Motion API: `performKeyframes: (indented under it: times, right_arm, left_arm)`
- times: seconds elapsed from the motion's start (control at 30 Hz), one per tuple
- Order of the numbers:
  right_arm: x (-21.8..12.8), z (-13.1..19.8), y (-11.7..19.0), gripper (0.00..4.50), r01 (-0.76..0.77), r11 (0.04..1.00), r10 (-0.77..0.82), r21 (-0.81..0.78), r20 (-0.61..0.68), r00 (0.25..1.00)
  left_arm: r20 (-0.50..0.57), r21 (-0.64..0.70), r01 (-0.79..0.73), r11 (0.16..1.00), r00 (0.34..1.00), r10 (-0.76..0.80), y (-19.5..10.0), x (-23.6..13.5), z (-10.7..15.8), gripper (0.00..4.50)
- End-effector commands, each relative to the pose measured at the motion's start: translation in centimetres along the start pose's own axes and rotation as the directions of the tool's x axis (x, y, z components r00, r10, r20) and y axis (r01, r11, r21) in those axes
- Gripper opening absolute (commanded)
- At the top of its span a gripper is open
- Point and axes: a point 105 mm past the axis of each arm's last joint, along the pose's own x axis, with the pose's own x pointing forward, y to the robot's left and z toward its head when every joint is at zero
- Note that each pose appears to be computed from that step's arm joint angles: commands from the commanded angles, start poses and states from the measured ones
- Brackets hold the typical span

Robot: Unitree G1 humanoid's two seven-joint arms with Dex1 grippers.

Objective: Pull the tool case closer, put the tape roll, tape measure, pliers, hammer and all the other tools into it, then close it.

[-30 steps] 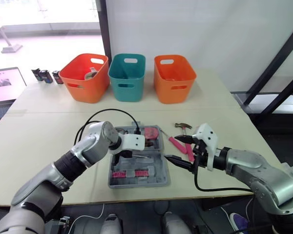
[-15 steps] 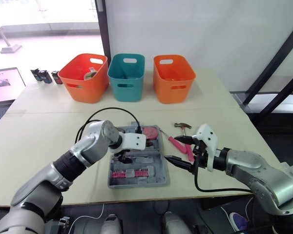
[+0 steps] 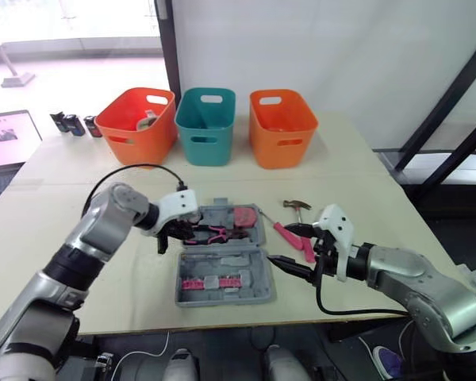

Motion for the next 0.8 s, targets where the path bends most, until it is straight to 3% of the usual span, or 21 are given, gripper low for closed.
performKeyframes:
  times: [0.03,0.17,0.33,0.67,0.8]
  right_arm:
    - [0.0,1.1,0.5,4.5,-0.015,0.999,0.016,-0.036,0.04,0.999]
    - [0.1,1.0,0.3,4.5,-0.015,0.999,0.016,-0.04,0.034,0.999]
    - [0.0,0.9,0.4,4.5,-0.016,0.999,0.017,-0.038,0.026,1.0]
    - [-0.4,0.9,0.2,4.5,0.003,0.999,-0.002,-0.041,0.015,1.0]
    - [-0.5,0.8,0.2,4.5,0.007,0.999,-0.006,-0.04,0.012,1.0]
  left_arm:
    - [0.085,0.044,0.0,0.999,0.996,-0.004,-0.5,-0.1,0.7,0.04]
    - [0.178,0.021,0.01,1.0,0.984,-0.013,-1.2,1.1,1.3,0.04]
    - [0.201,0.014,0.004,1.0,0.98,-0.007,-1.5,2.3,1.2,0.04]
    - [0.087,0.063,0.034,0.997,0.995,-0.039,-2.7,4.9,-1.1,0.04]
    - [0.093,0.058,0.013,0.998,0.995,-0.019,-2.6,5.8,-1.1,0.04]
